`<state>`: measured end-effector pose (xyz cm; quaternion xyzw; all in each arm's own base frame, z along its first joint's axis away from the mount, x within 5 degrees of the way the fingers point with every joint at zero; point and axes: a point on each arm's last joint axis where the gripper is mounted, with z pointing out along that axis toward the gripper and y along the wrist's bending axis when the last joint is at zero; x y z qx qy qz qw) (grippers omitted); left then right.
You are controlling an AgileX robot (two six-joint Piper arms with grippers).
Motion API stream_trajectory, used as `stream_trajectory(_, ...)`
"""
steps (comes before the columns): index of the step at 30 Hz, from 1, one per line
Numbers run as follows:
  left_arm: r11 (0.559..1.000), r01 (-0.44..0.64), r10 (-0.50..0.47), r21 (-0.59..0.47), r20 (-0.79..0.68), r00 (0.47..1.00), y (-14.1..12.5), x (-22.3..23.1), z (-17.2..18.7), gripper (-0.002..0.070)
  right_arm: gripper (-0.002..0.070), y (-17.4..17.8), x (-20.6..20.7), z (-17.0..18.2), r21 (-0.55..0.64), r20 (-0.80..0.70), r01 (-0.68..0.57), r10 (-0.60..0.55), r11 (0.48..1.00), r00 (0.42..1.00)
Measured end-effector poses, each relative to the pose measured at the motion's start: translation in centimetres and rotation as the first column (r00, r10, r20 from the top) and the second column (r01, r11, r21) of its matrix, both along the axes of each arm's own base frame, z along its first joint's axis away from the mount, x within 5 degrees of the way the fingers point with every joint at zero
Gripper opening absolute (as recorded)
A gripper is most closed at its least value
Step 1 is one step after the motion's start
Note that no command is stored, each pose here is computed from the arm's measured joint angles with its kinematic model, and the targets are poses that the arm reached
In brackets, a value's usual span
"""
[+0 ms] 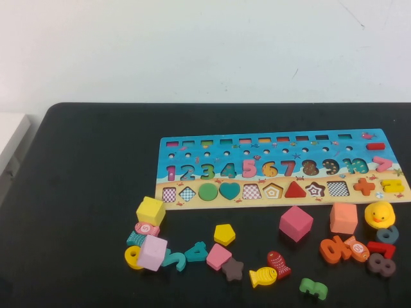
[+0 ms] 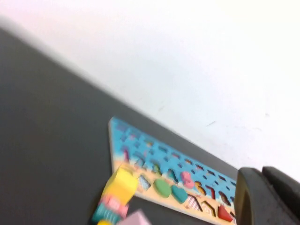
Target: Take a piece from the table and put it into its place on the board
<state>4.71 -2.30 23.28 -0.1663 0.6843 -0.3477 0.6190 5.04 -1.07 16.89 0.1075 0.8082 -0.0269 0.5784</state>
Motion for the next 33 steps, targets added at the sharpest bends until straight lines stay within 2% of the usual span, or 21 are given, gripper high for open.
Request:
stream_trajectory(2, 0.994, 0.035, -0.036, 0.103, 0.014, 0.999, -0.3, -0.1, 2.0, -0.0003, 0.0019, 0.0, 0.0, 0.0, 0.000, 0.000, 0.000, 0.000, 1.000, 1.000)
stream_trajectory(3, 0.969, 0.100, -0.095, 0.228, -0.031, 0.995, -0.8, 0.2, 3.9, -0.0003, 0.0019, 0.0, 0.0, 0.0, 0.000, 0.000, 0.000, 0.000, 1.000, 1.000)
stream_trajectory(4, 0.950, 0.138, -0.122, 0.279, -0.072, 0.990, -1.0, 0.6, 4.4, -0.0003, 0.0019, 0.0, 0.0, 0.0, 0.000, 0.000, 0.000, 0.000, 1.000, 1.000)
stream_trajectory(6, 0.886, 0.241, -0.188, 0.396, -0.169, 0.967, -1.5, 1.6, 5.7, -0.0003, 0.0019, 0.0, 0.0, 0.0, 0.000, 0.000, 0.000, 0.000, 1.000, 1.000)
stream_trajectory(10, 0.732, 0.433, -0.278, 0.527, -0.350, 0.895, -2.1, 4.5, 7.9, -0.0003, 0.0019, 0.0, 0.0, 0.0, 0.000, 0.000, 0.000, 0.000, 1.000, 1.000)
stream_trajectory(14, 0.602, 0.576, -0.297, 0.552, -0.515, 0.804, -2.2, 9.1, 8.4, -0.0003, 0.0019, 0.0, 0.0, 0.0, 0.000, 0.000, 0.000, 0.000, 1.000, 1.000)
stream_trajectory(18, 0.503, 0.668, -0.280, 0.549, -0.627, 0.727, -2.3, 13.3, 7.7, -0.0003, 0.0019, 0.0, 0.0, 0.0, 0.000, 0.000, 0.000, 0.000, 1.000, 1.000)
stream_trajectory(19, 0.441, 0.713, -0.276, 0.546, -0.673, 0.686, -2.9, 14.8, 7.0, -0.0003, 0.0019, 0.0, 0.0, 0.0, 0.000, 0.000, 0.000, 0.000, 1.000, 1.000)
stream_trajectory(22, 0.356, 0.768, -0.269, 0.533, -0.728, 0.630, -4.6, 16.5, 6.0, -0.0003, 0.0019, 0.0, 0.0, 0.0, 0.000, 0.000, 0.000, 0.000, 1.000, 1.000)
stream_trajectory(27, 0.208, 0.814, -0.228, 0.542, -0.783, 0.579, -9.0, 18.8, 4.5, -0.0002, 0.0019, 0.0, 0.0, 0.0, 0.000, 0.000, 0.000, 0.000, 1.000, 1.000)
stream_trajectory(29, 0.174, 0.818, -0.216, 0.548, -0.789, 0.575, -10.4, 19.6, 4.3, -0.0002, 0.0019, 0.0, 0.0, 0.0, 0.000, 0.000, 0.000, 0.000, 1.000, 1.000)
stream_trajectory(33, 0.135, 0.825, -0.212, 0.548, -0.798, 0.565, -12.9, 21.1, 4.3, -0.0002, 0.0019, 0.0, 0.0, 0.0, 0.000, 0.000, 0.000, 0.000, 1.000, 1.000)
